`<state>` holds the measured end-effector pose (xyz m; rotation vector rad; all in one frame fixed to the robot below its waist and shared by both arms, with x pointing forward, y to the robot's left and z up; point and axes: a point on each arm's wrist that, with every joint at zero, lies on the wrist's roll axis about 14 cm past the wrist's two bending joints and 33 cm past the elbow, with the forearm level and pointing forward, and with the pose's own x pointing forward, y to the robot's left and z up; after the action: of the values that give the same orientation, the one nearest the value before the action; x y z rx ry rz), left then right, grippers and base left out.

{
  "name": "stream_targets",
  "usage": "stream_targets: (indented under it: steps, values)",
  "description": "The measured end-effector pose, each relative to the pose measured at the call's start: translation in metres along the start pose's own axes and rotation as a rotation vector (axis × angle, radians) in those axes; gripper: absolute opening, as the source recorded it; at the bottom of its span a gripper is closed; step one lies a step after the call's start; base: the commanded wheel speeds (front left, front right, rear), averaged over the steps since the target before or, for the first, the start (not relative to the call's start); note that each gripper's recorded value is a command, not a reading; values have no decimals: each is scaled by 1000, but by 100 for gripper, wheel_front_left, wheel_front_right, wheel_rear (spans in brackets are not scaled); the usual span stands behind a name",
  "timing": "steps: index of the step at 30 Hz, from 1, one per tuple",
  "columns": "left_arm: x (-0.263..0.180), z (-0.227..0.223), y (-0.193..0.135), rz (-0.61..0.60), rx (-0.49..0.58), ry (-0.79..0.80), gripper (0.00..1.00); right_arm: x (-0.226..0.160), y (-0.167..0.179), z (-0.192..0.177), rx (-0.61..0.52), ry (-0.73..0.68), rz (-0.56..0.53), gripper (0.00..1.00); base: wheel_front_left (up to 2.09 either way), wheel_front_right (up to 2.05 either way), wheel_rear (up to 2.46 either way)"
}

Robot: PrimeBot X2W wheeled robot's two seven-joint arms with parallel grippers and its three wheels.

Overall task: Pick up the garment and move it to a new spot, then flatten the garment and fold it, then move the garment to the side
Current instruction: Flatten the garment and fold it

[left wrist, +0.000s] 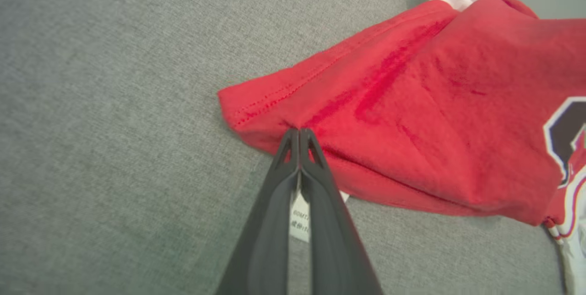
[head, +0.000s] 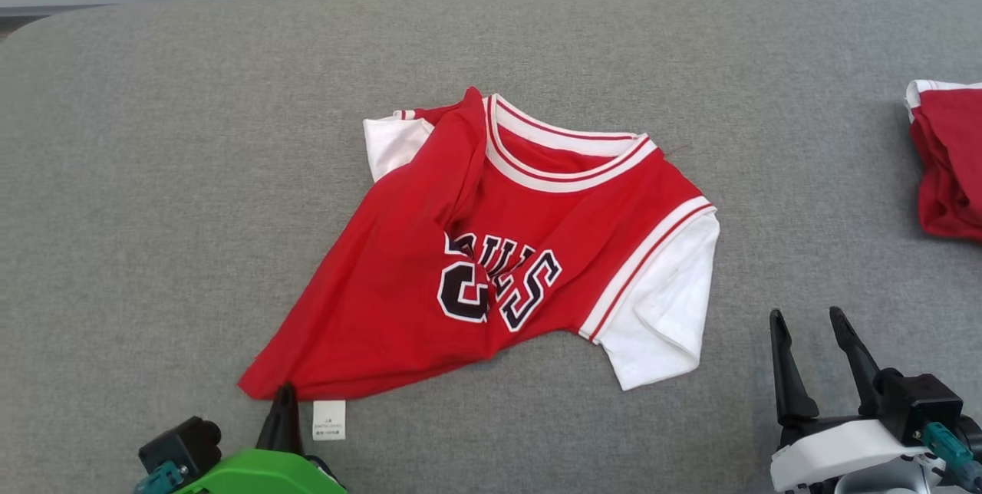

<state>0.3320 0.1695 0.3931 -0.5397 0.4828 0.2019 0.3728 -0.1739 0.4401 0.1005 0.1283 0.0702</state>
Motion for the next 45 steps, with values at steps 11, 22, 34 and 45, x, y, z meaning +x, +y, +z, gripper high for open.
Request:
stream_targets:
  steps: [11,22,34,45]
  values:
    - [-22,39,10,-31,55,-202,100,-10,3,9,-4,-25,9,100,0,0,0]
    - [-33,33,-185,-714,173,-109,100,-23,-10,15,-4,-44,-39,100,0,0,0]
    - [-16,-92,-249,-892,413,360,100,-46,-52,24,41,-77,-190,100,0,0,0]
    - [17,-132,-253,-862,478,473,100,-72,-86,19,36,-58,-321,100,0,0,0]
